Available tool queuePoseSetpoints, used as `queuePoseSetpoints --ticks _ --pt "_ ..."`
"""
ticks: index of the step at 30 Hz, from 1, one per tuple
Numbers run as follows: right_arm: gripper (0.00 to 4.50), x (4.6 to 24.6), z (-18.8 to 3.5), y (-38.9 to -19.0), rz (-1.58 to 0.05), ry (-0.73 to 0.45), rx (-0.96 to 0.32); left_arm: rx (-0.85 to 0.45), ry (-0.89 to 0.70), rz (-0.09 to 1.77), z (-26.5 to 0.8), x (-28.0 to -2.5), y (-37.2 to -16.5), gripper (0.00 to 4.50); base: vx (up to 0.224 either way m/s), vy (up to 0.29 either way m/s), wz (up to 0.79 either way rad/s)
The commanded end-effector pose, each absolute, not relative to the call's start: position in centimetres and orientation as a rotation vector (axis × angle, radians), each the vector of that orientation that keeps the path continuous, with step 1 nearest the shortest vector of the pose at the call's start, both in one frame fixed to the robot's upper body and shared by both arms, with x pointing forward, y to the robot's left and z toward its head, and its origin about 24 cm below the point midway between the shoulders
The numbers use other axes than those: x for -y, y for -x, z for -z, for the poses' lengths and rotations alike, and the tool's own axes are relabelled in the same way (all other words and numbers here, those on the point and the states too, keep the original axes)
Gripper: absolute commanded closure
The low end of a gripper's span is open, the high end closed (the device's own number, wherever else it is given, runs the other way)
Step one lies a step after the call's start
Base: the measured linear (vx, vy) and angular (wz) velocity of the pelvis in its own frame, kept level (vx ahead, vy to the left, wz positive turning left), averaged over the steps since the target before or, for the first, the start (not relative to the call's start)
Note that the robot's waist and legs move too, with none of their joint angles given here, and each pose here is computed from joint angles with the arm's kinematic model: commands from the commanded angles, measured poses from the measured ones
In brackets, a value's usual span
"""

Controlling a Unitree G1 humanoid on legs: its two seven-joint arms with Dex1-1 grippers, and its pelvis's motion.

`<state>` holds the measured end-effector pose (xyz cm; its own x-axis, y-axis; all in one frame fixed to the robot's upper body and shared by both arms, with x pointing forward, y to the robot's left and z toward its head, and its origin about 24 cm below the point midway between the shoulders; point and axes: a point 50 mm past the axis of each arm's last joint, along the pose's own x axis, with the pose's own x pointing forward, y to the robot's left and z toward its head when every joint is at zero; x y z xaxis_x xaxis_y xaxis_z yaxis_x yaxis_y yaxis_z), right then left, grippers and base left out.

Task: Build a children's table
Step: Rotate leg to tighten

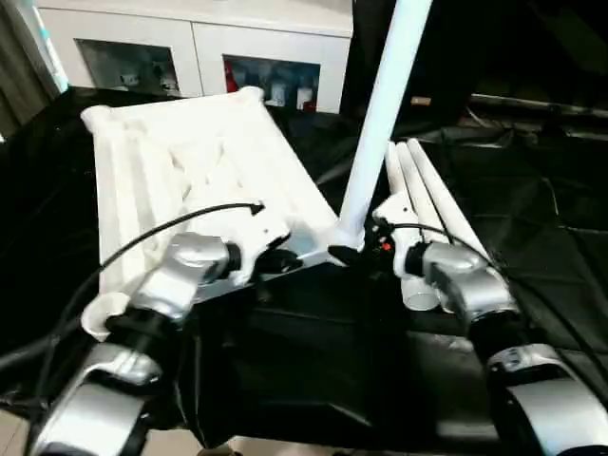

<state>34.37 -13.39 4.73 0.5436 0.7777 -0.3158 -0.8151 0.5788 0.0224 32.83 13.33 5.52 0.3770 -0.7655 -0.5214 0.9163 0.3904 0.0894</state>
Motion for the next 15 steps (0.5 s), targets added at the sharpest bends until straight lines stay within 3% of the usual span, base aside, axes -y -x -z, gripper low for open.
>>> queuePoseSetpoints --ticks 1,11,15 --pt "0.94 13.6 -5.0 -34.1 -0.977 0.101 -0.297 -0.459 -0.375 1.148 -4.8 -13.5 -32.2 4.5 0.0 0.0 0.0" --pt "1.68 13.1 -4.4 -33.3 -1.018 0.075 -0.322 -0.47 -0.369 1.163 -4.7 -13.7 -31.9 4.5 0.0 0.0 0.0" --pt "1.74 12.6 -3.5 -33.3 -0.925 0.052 -0.345 -0.485 -0.368 1.074 -4.4 -13.6 -32.3 4.5 0.0 0.0 0.0"
